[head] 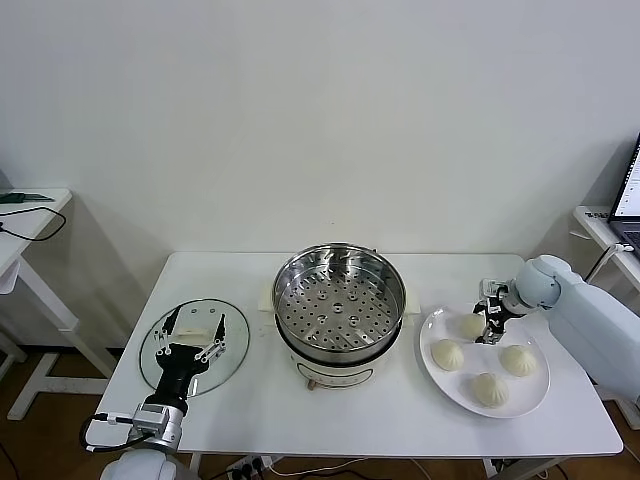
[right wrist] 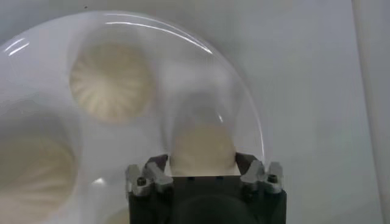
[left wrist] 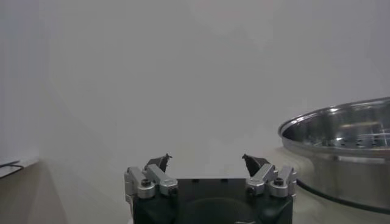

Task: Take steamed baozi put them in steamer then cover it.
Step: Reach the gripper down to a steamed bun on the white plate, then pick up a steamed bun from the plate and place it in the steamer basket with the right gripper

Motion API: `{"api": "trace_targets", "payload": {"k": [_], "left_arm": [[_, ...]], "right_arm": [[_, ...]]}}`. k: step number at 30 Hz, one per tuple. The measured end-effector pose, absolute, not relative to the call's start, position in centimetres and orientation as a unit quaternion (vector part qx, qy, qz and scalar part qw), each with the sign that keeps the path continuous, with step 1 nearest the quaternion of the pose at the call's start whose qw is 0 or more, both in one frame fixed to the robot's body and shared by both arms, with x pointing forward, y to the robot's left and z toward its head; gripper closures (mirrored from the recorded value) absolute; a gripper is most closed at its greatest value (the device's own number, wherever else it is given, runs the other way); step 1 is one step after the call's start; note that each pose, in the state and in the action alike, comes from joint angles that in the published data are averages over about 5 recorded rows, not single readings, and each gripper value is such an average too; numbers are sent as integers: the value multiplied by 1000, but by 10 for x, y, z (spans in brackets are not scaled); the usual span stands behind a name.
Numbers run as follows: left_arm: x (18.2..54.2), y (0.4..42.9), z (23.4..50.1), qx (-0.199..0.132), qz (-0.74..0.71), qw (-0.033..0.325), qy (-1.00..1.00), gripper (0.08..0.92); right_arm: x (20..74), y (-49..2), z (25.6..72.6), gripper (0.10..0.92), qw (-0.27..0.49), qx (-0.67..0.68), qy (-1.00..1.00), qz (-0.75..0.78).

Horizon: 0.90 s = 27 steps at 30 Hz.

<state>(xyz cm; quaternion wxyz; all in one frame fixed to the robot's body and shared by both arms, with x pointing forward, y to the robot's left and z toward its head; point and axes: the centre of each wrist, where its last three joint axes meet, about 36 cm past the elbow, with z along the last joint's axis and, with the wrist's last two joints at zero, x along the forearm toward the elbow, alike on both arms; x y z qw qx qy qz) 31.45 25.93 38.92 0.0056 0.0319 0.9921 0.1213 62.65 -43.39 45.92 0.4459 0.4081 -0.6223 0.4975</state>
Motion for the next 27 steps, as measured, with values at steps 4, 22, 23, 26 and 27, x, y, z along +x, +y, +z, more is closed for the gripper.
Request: {"api": "trace_targets", "payload": {"k": [4,22,23,26,27], "left_arm": [[314,259,389,32,121,5,992,177],[309,251,396,35,122,12,992,177],[309,251,396,35,123,12,992,177],[307,252,397,33,124,12,992,177],[306,252,397,32,125,12,992,177]], "right_arm": [[625,-434,460,379,445,411,-620,498],[623,-407,559,377,348,454,-592,568],[624,-401,569,377,336,459,-586,577],[625,-380,599,377,301,477,-564,603],[625,-373,609,377,289,484,-554,613]]}}
